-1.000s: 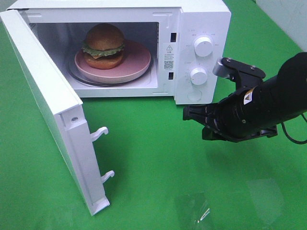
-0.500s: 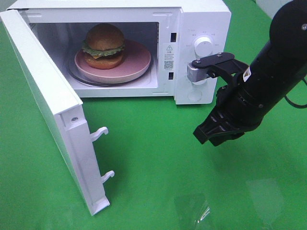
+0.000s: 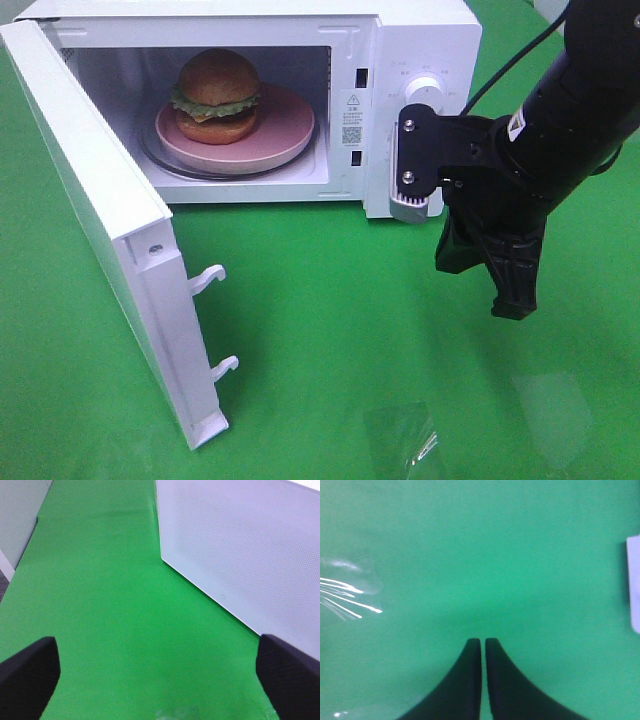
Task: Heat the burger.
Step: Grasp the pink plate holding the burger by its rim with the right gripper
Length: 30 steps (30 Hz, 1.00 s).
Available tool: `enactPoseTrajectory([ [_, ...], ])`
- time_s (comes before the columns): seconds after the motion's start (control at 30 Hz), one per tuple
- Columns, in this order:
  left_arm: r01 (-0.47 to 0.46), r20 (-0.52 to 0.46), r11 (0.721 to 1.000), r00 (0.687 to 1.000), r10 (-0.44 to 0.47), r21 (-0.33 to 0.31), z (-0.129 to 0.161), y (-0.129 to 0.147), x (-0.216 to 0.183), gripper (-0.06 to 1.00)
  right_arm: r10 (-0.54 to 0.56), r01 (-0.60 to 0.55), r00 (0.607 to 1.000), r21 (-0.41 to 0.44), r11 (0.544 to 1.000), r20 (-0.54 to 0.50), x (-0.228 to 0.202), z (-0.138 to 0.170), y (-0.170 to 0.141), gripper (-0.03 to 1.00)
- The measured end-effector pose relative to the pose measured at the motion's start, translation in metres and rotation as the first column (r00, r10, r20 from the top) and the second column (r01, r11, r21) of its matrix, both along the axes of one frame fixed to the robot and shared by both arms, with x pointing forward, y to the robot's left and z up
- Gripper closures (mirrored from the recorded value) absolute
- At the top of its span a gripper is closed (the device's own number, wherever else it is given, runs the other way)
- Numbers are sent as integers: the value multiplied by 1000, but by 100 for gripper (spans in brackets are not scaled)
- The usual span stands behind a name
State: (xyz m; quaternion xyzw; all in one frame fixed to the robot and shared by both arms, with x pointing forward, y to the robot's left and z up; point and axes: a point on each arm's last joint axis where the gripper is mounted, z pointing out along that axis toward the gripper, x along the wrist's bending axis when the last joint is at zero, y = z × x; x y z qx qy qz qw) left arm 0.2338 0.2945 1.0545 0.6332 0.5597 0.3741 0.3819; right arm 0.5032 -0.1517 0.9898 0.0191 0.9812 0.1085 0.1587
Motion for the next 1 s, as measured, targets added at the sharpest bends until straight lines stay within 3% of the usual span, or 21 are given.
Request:
enactPoseTrajectory([
  [0.27,0,0,1000,1000,0,0,0,0,0,-4,132,-124,984,-79,989,118,8,3,-2,83],
  [0.43,0,0,1000,1000,0,0,0,0,0,-4,170,-153,976,-129,980,138,10,3,-4,73],
  [0.47,0,0,1000,1000,0,0,0,0,0,-4,166,-148,976,-130,980,138,10,3,-5,63],
  [0.5,0,0,1000,1000,0,0,0,0,0,-4,166,-148,976,-130,980,138,10,3,-5,63],
  [0.57,0,0,1000,1000,0,0,0,0,0,-4,131,-116,982,-116,987,136,10,3,-4,35],
  [0.6,0,0,1000,1000,0,0,0,0,0,-4,131,-116,982,-116,987,136,10,3,-4,35],
  [0.63,0,0,1000,1000,0,0,0,0,0,-4,122,-106,983,-117,987,138,10,3,-5,22],
  [0.73,0,0,1000,1000,0,0,0,0,0,-4,103,-88,984,-107,990,144,11,5,-4,14],
  [0.77,0,0,1000,1000,0,0,0,0,0,-4,101,-85,983,-103,991,152,13,8,-3,5],
  [1.0,0,0,1000,1000,0,0,0,0,0,-4,154,-126,960,-128,984,236,18,28,12,-2],
])
